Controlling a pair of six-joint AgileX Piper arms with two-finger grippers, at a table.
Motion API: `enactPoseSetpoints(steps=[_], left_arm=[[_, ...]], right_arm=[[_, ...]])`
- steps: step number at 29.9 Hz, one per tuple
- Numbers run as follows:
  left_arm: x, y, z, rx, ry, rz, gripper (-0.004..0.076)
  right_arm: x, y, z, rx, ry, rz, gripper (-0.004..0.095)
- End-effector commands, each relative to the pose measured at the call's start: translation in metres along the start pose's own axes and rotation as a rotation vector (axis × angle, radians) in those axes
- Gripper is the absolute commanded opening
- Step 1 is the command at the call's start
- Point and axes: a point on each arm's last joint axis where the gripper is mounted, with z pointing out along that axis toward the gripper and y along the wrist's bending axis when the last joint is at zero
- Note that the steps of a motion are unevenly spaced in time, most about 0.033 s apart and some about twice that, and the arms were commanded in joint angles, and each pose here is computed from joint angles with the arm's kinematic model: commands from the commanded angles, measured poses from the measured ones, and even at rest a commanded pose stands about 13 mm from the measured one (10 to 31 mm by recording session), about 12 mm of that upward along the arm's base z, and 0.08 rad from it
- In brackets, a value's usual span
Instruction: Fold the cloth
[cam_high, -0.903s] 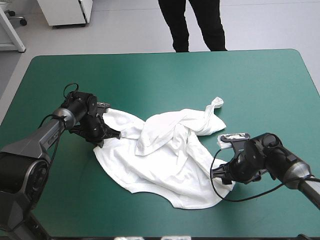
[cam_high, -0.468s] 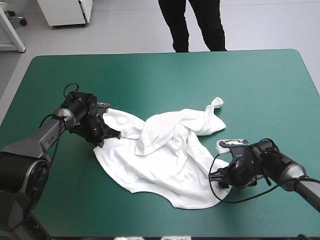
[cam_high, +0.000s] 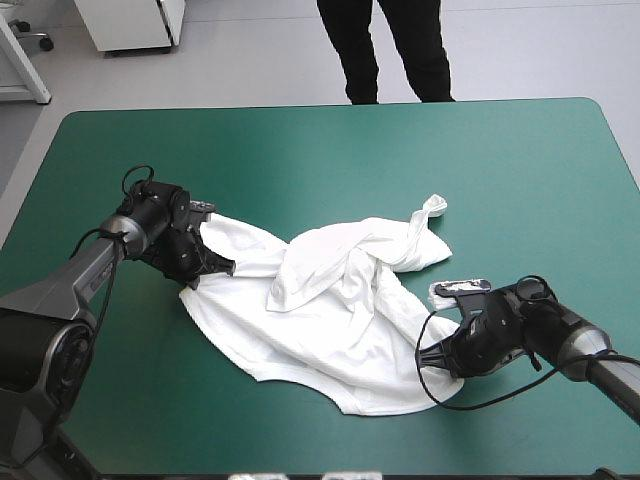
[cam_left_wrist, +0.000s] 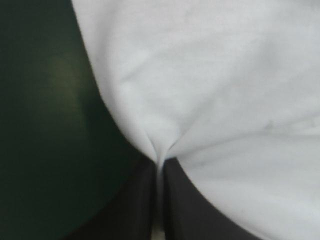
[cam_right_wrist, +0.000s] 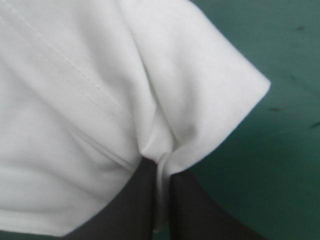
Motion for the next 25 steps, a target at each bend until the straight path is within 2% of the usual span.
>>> enactPoseSetpoints(steps=[1,5,12,19,25], left_arm=[[0.002,0.005,-0.060,-0.021,-0.177,0.011,-0.0003],[0.007,0.008,-0.115,-0.017,-0.330,0.004,-0.0003],[0.037,0.013,-0.231,-0.001,-0.688,-0.021,-0.0003],[0.076,0.009,-0.327,0.108,-1.024,-0.002,-0.0003],[0.114,-0.002,-0.390,0.240,-1.279,0.100,-0.0003]], right_arm=[[-0.010,0.006,-0.039,-0.022,-0.145,-0.017,-0.0017],[-0.023,0.009,-0.091,0.005,-0.316,-0.040,-0.0017],[-0.038,0.016,-0.199,0.044,-0.621,-0.082,-0.0017],[-0.033,0.023,-0.299,0.032,-0.945,-0.163,-0.0017],[-0.014,0.027,-0.371,0.024,-1.194,-0.247,-0.0017]])
